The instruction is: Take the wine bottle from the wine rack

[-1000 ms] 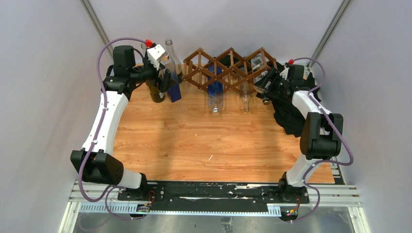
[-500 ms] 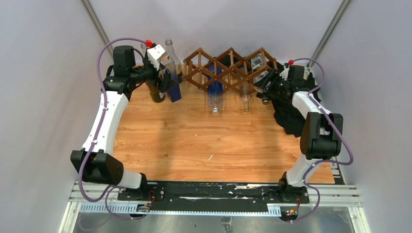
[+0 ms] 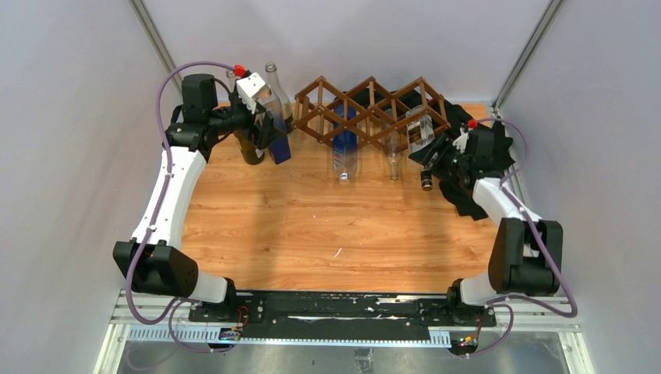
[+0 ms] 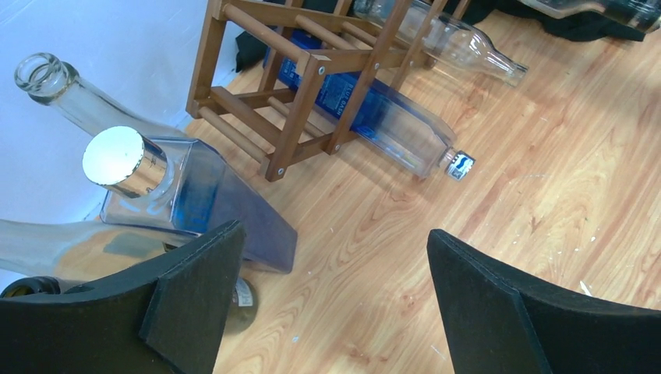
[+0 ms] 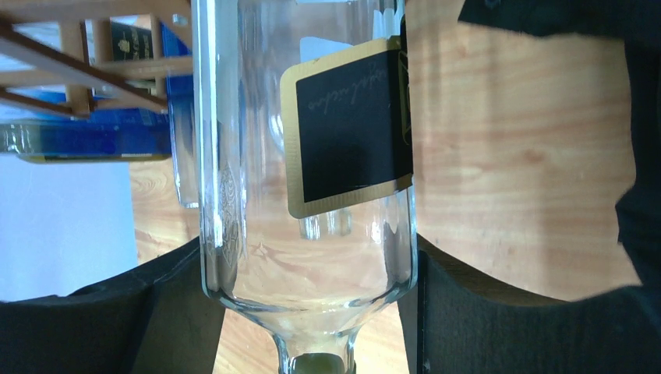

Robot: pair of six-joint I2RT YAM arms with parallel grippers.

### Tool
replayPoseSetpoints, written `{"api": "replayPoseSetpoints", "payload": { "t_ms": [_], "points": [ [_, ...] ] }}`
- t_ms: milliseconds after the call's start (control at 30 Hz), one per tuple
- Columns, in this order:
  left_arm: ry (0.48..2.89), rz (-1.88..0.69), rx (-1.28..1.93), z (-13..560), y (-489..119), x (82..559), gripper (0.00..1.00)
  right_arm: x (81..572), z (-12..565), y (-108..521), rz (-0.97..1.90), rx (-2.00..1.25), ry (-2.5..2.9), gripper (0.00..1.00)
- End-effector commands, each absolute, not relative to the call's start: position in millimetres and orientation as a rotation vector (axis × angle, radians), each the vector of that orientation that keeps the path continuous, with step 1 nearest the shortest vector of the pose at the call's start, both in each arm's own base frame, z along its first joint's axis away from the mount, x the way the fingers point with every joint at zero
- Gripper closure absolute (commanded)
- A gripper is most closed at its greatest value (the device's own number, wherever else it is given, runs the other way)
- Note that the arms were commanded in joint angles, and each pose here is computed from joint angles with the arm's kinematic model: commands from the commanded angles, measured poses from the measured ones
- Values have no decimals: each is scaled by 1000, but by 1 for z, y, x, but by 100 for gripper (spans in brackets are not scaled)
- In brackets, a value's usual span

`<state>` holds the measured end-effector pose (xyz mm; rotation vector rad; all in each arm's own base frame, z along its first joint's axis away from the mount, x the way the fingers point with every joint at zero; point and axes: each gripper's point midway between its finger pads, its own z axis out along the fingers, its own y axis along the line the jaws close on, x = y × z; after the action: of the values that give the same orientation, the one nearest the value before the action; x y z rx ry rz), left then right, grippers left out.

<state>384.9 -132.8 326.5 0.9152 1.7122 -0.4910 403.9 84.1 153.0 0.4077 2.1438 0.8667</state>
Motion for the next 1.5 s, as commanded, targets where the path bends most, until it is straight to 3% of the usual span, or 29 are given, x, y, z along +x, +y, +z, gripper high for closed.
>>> {"api": "replayPoseSetpoints", "payload": {
  "t_ms": [0, 567, 933, 1233, 1467],
  "points": [
    [1688, -514, 942, 329, -140, 377, 10, 381, 175, 93, 908, 363, 2066, 100],
    [1690, -490, 1016, 320, -149, 375, 11, 293, 222, 101, 1018, 450, 1873, 100],
    [1626, -420, 1239, 307, -161, 348, 9, 267, 257, 144, 1114, 218, 1955, 100],
    [1371, -159, 1672, 281, -167, 296, 1, 244, 279, 213, 1135, -48, 2067, 100],
    [1127, -79, 1882, 270, -192, 257, 0, 231, 287, 270, 1214, -212, 2132, 100]
  ]
}}
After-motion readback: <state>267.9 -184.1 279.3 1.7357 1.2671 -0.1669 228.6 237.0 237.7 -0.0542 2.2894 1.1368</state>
